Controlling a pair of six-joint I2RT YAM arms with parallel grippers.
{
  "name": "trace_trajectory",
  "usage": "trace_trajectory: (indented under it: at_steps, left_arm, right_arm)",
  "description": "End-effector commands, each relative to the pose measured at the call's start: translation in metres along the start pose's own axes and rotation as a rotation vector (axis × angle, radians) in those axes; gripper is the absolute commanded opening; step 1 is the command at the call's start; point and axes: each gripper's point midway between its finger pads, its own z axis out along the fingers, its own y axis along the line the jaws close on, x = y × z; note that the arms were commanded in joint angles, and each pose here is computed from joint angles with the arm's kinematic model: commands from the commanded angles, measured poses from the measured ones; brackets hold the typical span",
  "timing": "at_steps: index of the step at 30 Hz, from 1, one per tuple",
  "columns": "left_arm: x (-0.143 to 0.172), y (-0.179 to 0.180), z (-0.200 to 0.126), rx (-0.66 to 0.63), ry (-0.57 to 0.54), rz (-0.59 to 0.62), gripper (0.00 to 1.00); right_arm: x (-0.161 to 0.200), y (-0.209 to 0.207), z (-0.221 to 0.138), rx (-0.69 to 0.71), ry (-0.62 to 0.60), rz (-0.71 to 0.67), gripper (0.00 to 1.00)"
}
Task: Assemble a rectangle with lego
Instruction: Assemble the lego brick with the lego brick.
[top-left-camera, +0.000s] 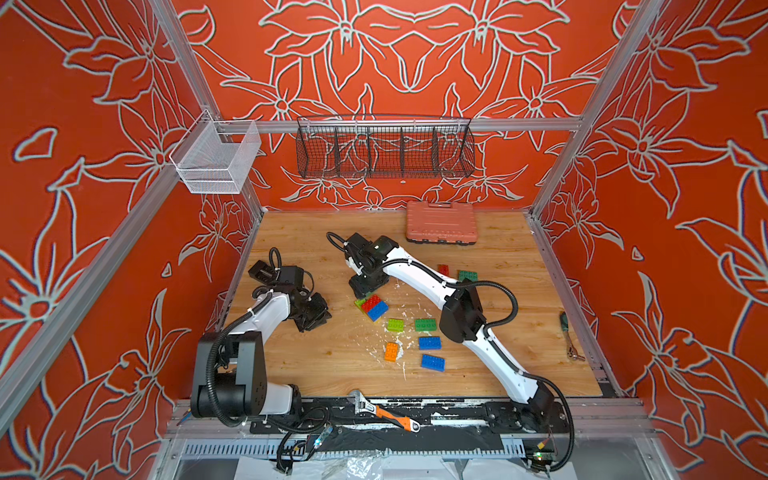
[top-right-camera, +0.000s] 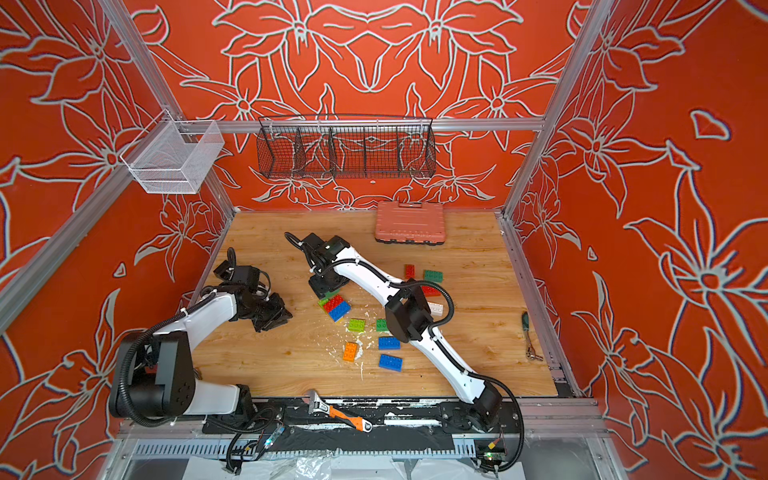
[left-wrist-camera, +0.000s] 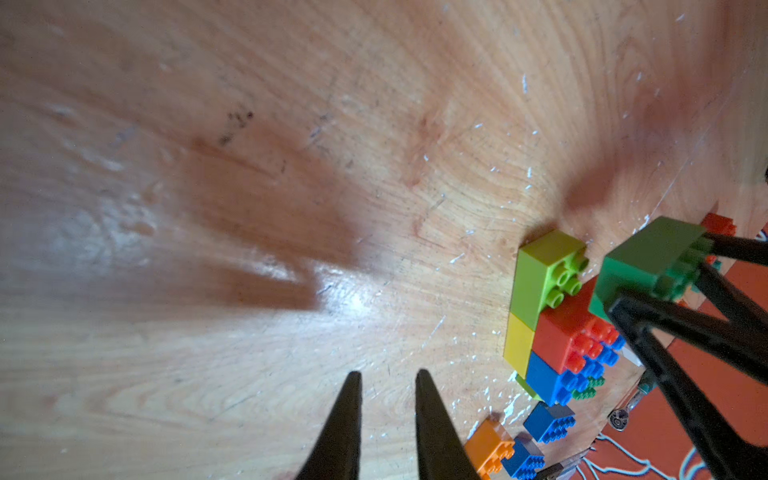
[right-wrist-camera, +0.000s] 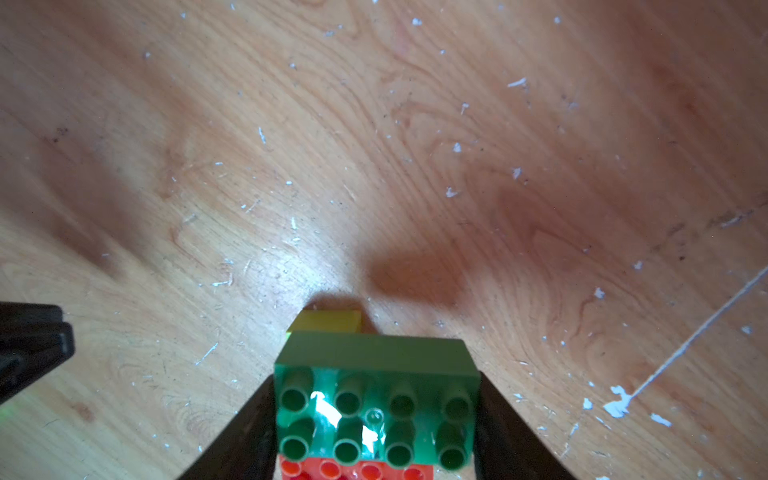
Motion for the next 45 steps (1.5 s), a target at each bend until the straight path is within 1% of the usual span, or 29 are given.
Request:
trace_trajectory:
  at_steps: [1, 12, 17, 25, 34, 40, 43, 45]
  left_arm:
    - [0.005, 0.005, 0.001, -0.009, 0.020, -0.002, 0.23]
    - [0.006, 0.006, 0.002, -0.010, 0.022, -0.003, 0.23]
    - [0.006, 0.007, 0.002, -0.013, 0.024, -0.003, 0.23]
    - [0.006, 0.007, 0.003, -0.013, 0.025, -0.004, 0.23]
    - [0.006, 0.008, 0.005, -0.015, 0.027, -0.006, 0.23]
    - [0.007, 0.010, 0.007, -0.018, 0.032, -0.009, 0.23]
    - [0.008, 0.012, 0.009, -0.021, 0.033, -0.012, 0.23]
    - [0.009, 0.013, 0.009, -0.022, 0.035, -0.017, 0.23]
  right_arm:
    - [0.008, 0.005, -0.002, 0.002, 0.021, -0.025, 0.52]
    - [0.016, 0.012, 0.002, -0.002, 0.047, -0.041, 0.52]
    - [0.021, 0.011, 0.005, 0.020, 0.062, -0.057, 0.52]
    - [0.029, 0.008, 0.009, 0.050, 0.087, -0.045, 0.52]
    - [0.045, 0.005, 0.020, 0.132, 0.126, -0.078, 0.47]
    - [0.064, 0.000, 0.041, 0.147, 0.175, -0.072, 0.43]
    - [0.066, -0.004, 0.044, 0.173, 0.174, -0.060, 0.41]
    - [0.061, -0.005, 0.041, 0.184, 0.151, -0.056, 0.41]
